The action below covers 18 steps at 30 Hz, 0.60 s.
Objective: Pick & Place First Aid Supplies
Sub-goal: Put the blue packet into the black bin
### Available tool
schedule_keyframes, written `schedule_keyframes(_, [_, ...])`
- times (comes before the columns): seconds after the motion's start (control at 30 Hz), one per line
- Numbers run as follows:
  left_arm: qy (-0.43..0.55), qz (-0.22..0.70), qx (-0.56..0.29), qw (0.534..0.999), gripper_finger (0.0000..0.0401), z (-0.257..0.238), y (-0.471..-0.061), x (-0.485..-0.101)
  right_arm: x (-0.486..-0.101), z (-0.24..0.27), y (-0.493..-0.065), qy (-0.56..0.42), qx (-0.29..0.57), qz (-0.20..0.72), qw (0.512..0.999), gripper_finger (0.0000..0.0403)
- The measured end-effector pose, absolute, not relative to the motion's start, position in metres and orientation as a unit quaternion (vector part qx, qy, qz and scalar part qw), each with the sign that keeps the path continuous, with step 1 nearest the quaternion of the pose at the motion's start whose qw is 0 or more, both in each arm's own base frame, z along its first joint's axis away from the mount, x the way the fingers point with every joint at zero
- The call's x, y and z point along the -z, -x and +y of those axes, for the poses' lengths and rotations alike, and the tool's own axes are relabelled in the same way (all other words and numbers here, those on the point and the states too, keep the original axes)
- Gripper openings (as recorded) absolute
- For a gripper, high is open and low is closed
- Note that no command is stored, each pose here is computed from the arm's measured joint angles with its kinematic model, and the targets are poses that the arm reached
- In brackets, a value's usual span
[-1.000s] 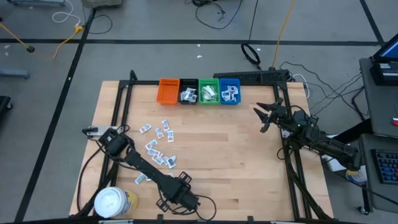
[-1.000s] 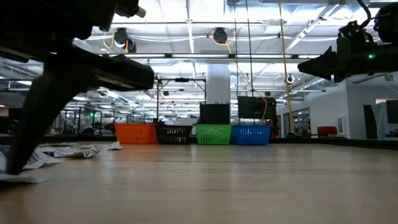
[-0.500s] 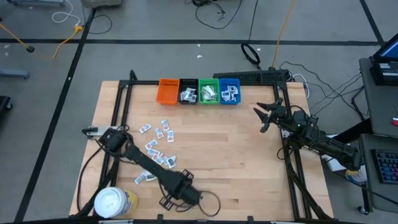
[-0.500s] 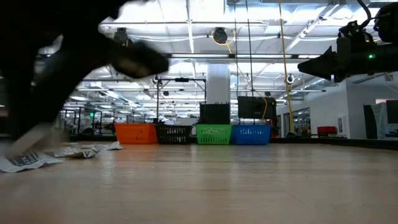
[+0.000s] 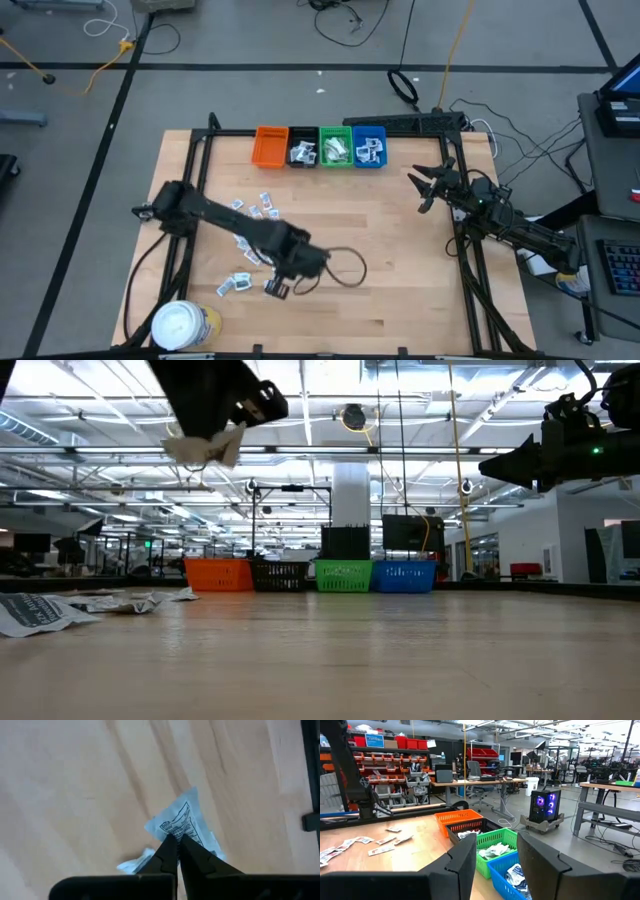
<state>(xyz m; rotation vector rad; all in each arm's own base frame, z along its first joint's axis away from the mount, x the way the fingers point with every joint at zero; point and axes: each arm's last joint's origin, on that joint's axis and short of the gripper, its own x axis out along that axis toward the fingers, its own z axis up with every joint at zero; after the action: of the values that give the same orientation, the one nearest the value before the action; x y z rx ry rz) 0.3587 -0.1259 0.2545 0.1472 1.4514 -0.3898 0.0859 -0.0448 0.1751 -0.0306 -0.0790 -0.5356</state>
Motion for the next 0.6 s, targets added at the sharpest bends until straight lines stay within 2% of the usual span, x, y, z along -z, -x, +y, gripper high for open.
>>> schedule_keyframes(0.23, [0.046,0.687,0.115,0.716,0.0003,-0.063,-0.362,-0.264,-0.175,-0.045,-0.086,0.015,0.265,-0.039,0.963,0.0139])
schedule_keyframes(0.6, [0.158,0.685,0.002,0.711,0.0002,0.046,-0.361,-0.264,-0.175,-0.045,-0.086,0.015,0.264,-0.039,0.964,0.0139])
